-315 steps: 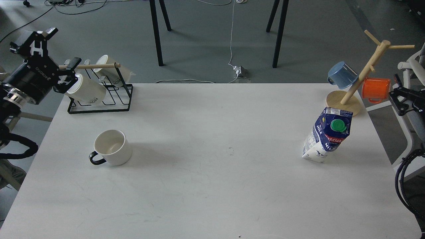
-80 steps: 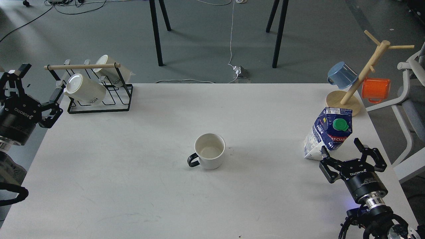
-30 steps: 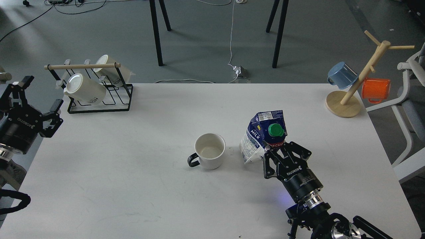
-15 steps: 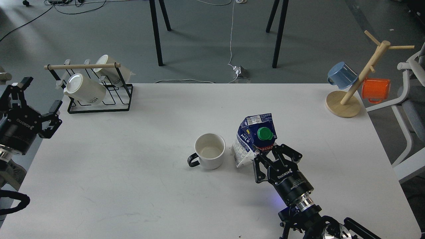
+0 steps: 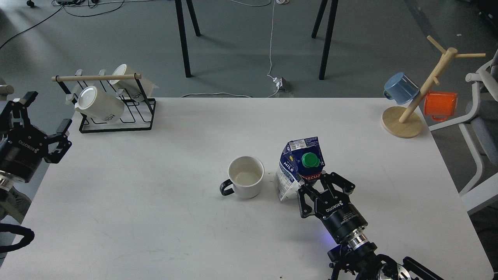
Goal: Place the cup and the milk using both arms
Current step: 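Release the carton beside the mug and pull the right gripper back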
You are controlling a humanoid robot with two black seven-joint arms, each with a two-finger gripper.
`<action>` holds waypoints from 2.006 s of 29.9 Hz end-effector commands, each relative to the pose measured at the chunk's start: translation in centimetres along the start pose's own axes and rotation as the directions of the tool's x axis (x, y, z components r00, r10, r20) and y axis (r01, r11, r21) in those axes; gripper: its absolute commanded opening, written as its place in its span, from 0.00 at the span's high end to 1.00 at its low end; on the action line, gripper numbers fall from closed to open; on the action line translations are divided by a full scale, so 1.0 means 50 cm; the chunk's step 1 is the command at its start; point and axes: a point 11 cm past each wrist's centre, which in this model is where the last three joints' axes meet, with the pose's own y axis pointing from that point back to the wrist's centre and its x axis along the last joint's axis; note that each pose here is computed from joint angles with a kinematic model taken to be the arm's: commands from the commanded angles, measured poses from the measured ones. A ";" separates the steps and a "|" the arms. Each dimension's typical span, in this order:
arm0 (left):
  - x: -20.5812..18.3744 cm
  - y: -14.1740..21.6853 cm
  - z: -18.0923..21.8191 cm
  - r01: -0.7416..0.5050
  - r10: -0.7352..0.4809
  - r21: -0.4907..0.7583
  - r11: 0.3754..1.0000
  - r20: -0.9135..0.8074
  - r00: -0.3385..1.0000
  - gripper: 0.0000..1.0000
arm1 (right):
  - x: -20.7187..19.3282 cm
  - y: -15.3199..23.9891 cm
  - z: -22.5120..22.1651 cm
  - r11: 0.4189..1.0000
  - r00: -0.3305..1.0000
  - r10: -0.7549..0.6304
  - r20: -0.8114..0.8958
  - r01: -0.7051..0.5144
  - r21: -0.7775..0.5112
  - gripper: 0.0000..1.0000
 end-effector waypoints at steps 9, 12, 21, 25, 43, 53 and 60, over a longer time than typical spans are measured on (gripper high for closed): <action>-0.001 -0.001 0.000 0.001 -0.001 -0.001 1.000 -0.002 1.000 0.01 | 0.002 0.002 0.002 1.000 1.000 0.004 0.000 -0.004 -0.004 0.48; -0.001 -0.001 0.000 0.001 -0.001 -0.001 1.000 -0.002 1.000 0.01 | 0.002 0.003 0.001 1.000 1.000 0.005 -0.001 -0.005 -0.004 0.42; -0.001 0.001 -0.003 0.000 0.000 0.002 1.000 -0.003 1.000 0.01 | 0.005 0.010 0.005 1.000 1.000 0.010 0.001 -0.010 -0.009 0.01; -0.002 0.002 -0.003 0.000 0.000 0.003 1.000 -0.003 1.000 0.01 | 0.013 0.022 0.014 1.000 1.000 0.024 0.007 -0.024 -0.019 0.00; -0.002 0.005 -0.008 -0.001 0.001 0.008 1.000 -0.006 1.000 0.01 | 0.041 0.108 0.037 0.992 0.994 0.105 0.013 -0.104 -0.071 0.01; -0.002 0.006 -0.007 -0.001 0.001 0.009 1.000 -0.004 1.000 0.01 | -0.007 0.227 -0.161 0.982 0.972 0.178 -0.155 -0.166 0.088 0.01; -0.001 0.003 -0.001 0.002 -0.002 0.002 1.000 -0.001 1.000 0.01 | -0.138 0.215 -0.391 0.941 0.931 0.102 -0.351 0.023 0.336 0.01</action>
